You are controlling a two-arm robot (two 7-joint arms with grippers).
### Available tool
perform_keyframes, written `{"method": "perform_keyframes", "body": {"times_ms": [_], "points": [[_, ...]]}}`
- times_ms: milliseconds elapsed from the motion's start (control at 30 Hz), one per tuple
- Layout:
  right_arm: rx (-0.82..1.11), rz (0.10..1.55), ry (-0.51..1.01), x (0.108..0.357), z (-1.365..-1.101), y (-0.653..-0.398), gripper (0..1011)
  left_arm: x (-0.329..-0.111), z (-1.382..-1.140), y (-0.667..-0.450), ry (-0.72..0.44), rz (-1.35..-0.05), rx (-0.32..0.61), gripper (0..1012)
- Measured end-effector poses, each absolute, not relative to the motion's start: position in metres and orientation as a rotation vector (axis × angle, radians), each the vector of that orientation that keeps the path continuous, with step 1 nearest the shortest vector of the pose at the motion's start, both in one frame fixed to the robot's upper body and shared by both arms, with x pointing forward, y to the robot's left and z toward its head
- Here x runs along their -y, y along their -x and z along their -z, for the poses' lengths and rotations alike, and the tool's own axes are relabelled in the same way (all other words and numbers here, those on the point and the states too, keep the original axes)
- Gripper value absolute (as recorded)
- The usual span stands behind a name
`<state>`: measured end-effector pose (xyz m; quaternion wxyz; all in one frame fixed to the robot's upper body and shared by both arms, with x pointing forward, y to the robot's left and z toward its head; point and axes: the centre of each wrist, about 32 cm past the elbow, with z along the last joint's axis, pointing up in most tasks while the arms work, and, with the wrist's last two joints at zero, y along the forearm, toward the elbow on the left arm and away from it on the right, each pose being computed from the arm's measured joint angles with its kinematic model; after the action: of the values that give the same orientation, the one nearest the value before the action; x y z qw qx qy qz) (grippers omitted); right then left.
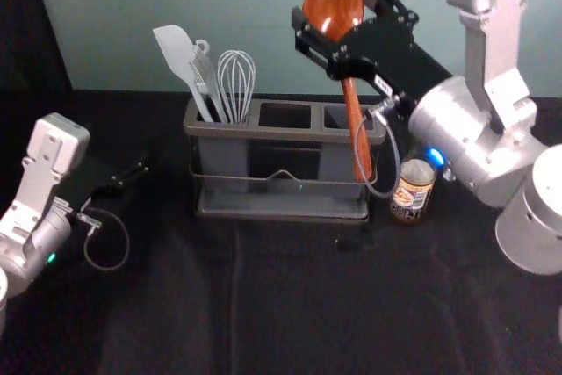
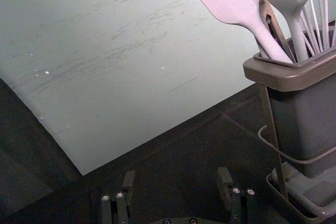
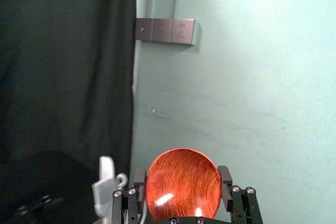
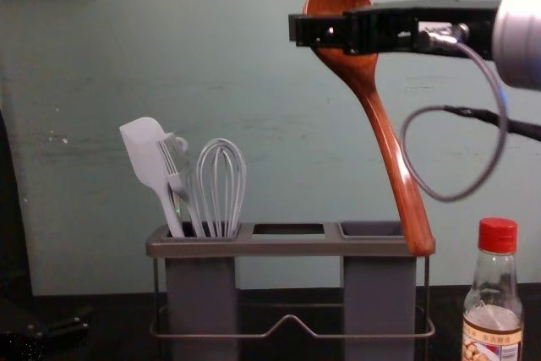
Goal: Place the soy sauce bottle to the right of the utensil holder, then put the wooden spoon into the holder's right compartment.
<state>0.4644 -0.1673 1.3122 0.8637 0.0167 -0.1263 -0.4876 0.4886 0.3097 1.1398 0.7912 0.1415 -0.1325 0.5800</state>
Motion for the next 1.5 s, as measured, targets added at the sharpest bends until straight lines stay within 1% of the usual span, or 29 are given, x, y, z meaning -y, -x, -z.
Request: {"method": "perform_keyframes", "body": {"times_ms": [300, 533, 733, 1033, 1500], "points": [[0.323, 1.058, -0.021, 0.16, -1.322, -0.488, 836, -0.31, -1.14, -0.489, -0.304, -1.248, 0.285, 1005], [0.337, 1.07, 0.011, 0.155, -1.323, -0.506, 836, -0.31, -1.14, -0.489, -0.304, -1.248, 0.285, 1005], [0.349, 1.071, 0.04, 0.148, -1.32, -0.522, 836, -0.31, -1.14, -0.489, -0.304, -1.248, 0.285, 1005], [0.348, 1.059, 0.052, 0.148, -1.312, -0.541, 835, -0.31, -1.14, -0.489, -0.304, -1.248, 0.285, 1005], [0.343, 1.055, 0.059, 0.148, -1.309, -0.562, 836, -0.31, -1.14, -0.489, -0.304, -1.248, 0.285, 1005]]}}
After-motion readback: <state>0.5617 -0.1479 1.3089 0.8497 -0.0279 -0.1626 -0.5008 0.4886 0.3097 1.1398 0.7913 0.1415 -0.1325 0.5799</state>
